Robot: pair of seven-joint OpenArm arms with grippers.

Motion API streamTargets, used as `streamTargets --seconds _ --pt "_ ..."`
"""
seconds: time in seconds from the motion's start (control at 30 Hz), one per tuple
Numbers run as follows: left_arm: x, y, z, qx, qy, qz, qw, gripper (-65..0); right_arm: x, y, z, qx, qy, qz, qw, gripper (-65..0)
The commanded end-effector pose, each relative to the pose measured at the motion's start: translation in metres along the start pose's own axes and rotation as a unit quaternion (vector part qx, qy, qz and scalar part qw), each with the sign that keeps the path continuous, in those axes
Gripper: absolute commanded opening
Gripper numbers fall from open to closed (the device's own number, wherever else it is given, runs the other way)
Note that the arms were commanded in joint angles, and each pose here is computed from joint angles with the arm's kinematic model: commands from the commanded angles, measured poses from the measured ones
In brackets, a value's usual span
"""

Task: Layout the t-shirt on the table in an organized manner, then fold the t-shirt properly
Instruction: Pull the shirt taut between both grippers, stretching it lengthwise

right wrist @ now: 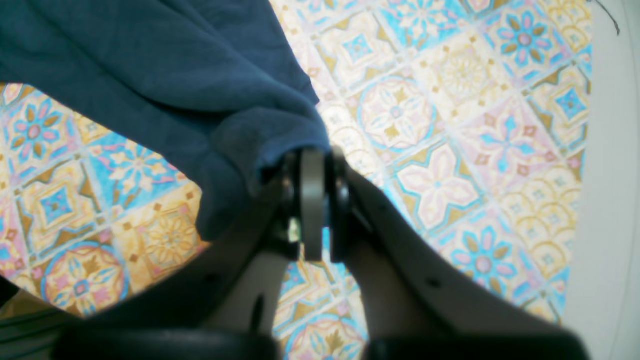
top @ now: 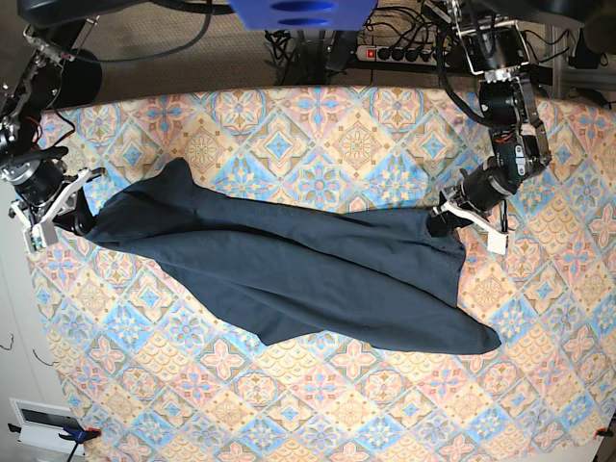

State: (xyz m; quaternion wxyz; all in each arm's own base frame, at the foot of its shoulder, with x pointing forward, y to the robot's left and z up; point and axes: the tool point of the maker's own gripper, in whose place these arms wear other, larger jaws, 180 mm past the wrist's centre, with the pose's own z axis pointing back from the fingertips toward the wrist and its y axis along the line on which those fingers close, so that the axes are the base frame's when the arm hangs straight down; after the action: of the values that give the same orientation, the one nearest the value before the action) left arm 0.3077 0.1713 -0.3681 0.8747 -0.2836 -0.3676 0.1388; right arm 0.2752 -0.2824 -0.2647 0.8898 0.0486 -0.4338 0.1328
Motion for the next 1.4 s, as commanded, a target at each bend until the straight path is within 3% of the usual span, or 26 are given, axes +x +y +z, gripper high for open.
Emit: streamTargets --seconds 0.0,0.13,0.23,0.43,0.6,0.83,1.0,1.17,1.23,1.37 --pt "0.008 -0.008 0.008 -0.009 -0.017 -0.014 1.000 -65.0 0.017 -0.004 0.006 -0.005 -0.025 0.014 0.9996 -65.0" --pt "-0.004 -0.012 0.026 -0.004 -0.014 -0.032 0.999 -65.0 0.018 -0.011 0.011 -0.017 -0.029 0.010 0.9994 -65.0" --pt "-0.011 -0.003 0.047 0.012 -0.021 -0.030 0.999 -65.0 0.000 -0.009 0.012 -0.013 -0.006 0.005 0.9999 -65.0" --pt "-0.003 0.024 0.083 0.032 -0.052 0.009 0.998 -65.0 -0.022 -0.007 0.016 -0.012 0.027 0.002 0.9996 -65.0" --pt "-0.008 0.057 0.087 0.059 -0.038 0.037 0.997 -65.0 -0.034 -0.014 0.018 -0.026 0.062 0.016 0.9976 -64.7" --pt "-0.010 0.061 0.086 0.064 -0.035 0.039 0.997 -65.0 -0.059 -0.039 0.026 -0.090 0.138 0.043 0.9854 -60.9" --pt "-0.008 0.058 0.086 0.059 -0.039 0.040 0.997 -65.0 -0.060 -0.038 0.026 -0.089 0.139 0.044 0.9853 -61.2" --pt "0.026 0.043 0.076 0.036 -0.075 0.025 0.996 -65.0 -0.058 -0.038 0.026 -0.090 0.135 0.044 0.9858 -64.7" --pt "0.051 0.029 0.070 0.016 -0.099 0.018 0.995 -65.0 -0.041 -0.041 0.022 -0.094 0.113 0.048 0.9879 -64.7" --pt "0.062 0.008 0.059 -0.015 -0.084 0.016 0.996 -65.0 -0.021 -0.041 0.014 -0.094 0.101 0.055 0.9889 -64.7"
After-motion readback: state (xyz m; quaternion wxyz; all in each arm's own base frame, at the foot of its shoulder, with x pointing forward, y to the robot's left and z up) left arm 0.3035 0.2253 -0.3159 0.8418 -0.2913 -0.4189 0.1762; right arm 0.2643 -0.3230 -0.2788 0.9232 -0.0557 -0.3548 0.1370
